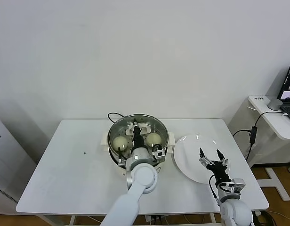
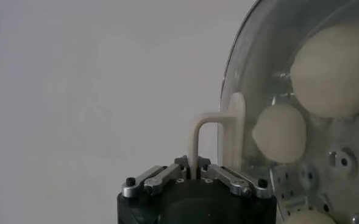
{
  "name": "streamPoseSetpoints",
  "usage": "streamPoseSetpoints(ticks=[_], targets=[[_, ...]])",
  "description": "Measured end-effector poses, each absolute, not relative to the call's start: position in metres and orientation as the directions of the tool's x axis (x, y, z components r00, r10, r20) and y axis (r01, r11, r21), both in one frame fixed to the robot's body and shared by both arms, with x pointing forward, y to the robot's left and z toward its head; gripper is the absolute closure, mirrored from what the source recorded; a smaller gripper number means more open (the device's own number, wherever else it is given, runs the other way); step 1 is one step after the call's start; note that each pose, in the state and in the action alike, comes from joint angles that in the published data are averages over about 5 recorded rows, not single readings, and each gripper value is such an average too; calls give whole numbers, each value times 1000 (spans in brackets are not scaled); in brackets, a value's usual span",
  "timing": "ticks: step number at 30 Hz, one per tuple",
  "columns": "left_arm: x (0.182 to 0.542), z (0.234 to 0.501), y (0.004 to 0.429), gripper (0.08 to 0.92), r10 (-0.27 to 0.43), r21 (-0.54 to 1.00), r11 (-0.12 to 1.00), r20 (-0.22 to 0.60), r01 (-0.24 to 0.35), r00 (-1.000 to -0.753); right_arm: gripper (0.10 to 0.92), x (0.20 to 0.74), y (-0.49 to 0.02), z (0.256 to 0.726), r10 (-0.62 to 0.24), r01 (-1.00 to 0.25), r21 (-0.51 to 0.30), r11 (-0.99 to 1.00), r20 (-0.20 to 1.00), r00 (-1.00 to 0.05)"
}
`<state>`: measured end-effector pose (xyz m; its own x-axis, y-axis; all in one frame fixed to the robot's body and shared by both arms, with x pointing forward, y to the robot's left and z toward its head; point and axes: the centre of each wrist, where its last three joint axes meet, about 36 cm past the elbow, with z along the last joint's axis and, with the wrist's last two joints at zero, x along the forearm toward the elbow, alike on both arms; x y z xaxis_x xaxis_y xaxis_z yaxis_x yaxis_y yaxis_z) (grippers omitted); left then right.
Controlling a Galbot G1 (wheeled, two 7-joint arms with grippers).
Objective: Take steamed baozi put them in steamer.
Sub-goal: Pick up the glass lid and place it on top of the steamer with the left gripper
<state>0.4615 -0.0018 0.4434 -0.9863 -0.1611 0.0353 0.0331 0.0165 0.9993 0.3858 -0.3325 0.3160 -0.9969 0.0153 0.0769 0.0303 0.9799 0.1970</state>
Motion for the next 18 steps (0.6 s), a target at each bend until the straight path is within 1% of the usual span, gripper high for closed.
streamPoseSetpoints(ticks=[18], targets=[[461,443,-2,867,-157,999,26,51,48,-986,200,385,-331,315,17,32,200,979,78,-997]])
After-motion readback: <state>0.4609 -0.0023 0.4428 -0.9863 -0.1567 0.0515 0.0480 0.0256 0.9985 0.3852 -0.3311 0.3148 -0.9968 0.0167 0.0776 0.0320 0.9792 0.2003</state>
